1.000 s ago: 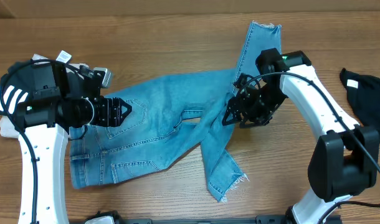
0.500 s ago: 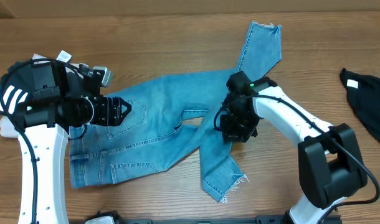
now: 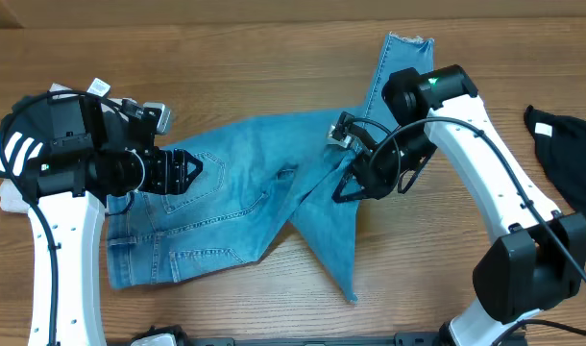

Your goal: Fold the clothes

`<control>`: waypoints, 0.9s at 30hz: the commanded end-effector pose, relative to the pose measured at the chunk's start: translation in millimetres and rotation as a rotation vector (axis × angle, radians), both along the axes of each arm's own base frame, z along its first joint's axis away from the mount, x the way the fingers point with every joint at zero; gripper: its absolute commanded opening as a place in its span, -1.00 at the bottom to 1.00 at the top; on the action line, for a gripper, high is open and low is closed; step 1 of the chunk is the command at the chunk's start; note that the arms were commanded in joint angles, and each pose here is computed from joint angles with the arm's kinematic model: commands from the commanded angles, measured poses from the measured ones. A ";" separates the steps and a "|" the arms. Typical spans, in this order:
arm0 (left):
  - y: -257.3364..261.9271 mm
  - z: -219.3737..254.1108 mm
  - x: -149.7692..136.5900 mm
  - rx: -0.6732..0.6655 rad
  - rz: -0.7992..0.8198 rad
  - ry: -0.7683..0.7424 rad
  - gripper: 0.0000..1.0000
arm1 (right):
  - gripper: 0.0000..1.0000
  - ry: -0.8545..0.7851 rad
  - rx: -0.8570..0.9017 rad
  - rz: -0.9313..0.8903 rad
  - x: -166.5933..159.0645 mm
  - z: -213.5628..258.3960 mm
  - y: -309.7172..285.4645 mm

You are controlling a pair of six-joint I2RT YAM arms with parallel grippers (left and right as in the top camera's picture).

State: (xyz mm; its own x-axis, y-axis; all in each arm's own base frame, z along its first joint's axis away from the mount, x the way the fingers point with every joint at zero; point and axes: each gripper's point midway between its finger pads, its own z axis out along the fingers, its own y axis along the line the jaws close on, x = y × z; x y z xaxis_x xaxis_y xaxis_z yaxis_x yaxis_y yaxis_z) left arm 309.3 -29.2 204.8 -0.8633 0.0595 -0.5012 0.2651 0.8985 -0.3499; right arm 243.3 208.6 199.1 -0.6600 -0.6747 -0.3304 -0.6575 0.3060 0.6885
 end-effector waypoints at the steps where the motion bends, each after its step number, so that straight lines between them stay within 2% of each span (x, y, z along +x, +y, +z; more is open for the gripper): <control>1: -0.4 7.4 4.0 0.000 0.008 -0.018 0.48 | -0.92 -0.135 -0.079 0.033 13.4 -14.1 -12.3; 5: -0.4 7.4 4.0 0.000 0.008 -0.018 0.49 | -0.92 -0.167 -0.368 -0.163 47.9 -67.3 -40.6; 6: -0.4 7.4 4.0 0.000 0.008 -0.018 0.49 | -0.92 -0.188 -0.450 -0.237 59.9 -82.3 -50.7; 7: -0.4 7.3 3.8 0.000 0.008 -0.017 0.48 | -0.82 -0.263 -0.632 -0.408 86.4 -112.7 -78.5; 8: -0.4 7.3 3.8 0.000 0.008 -0.017 0.48 | -0.74 -0.292 -0.696 -0.464 94.2 -119.8 -90.2; 11: -0.6 7.1 2.9 -0.001 0.008 -0.014 0.48 | -0.71 -0.381 -0.914 -0.651 114.7 -125.6 -136.9; 12: -0.7 6.8 2.4 -0.001 0.008 -0.011 0.48 | -0.53 -0.402 -0.969 -0.704 119.3 -123.2 -151.0; 13: -0.8 6.6 1.9 -0.002 0.008 -0.008 0.48 | -0.03 -0.418 -1.033 -0.792 125.1 -118.8 -170.3; 14: -0.8 6.5 1.8 -0.002 0.008 -0.008 0.48 | 0.00 -0.413 -1.058 -0.852 127.0 -117.0 -180.6; 15: -0.8 6.5 1.8 -0.002 0.008 -0.008 0.47 | 0.01 -0.392 -1.064 -0.905 127.3 -116.9 -187.8; 16: -0.8 6.4 1.5 -0.002 0.008 -0.006 0.47 | 0.18 -0.361 -1.066 -0.969 126.7 -117.2 -195.0; 17: -0.9 6.1 0.9 -0.003 0.008 -0.003 0.47 | 0.50 -0.321 -1.063 -1.035 125.1 -117.4 -201.0; 18: -1.1 5.8 0.0 -0.004 0.008 0.001 0.47 | 0.54 -0.275 -1.046 -1.082 123.1 -118.7 -203.8; 21: 0.3 3.8 -2.1 0.005 0.013 0.014 0.47 | 0.62 -0.133 -0.944 -1.126 116.4 -124.7 -201.9; 23: 0.5 2.9 -3.8 0.007 0.014 0.022 0.47 | 0.59 0.017 -0.798 -1.126 109.2 -126.7 -184.2; 27: -0.6 0.4 -9.8 0.002 0.013 0.051 0.45 | 0.46 0.248 -0.519 -0.970 84.3 -113.3 -134.1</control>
State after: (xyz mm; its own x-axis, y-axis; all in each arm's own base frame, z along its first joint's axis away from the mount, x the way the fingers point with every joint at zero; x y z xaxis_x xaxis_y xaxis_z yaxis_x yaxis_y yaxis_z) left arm 300.3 -29.4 200.7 -0.8853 0.0567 -0.4615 0.2456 0.8998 -0.3606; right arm 334.7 17.5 64.1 -0.9827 0.1841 -0.0187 0.1824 0.9807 0.0704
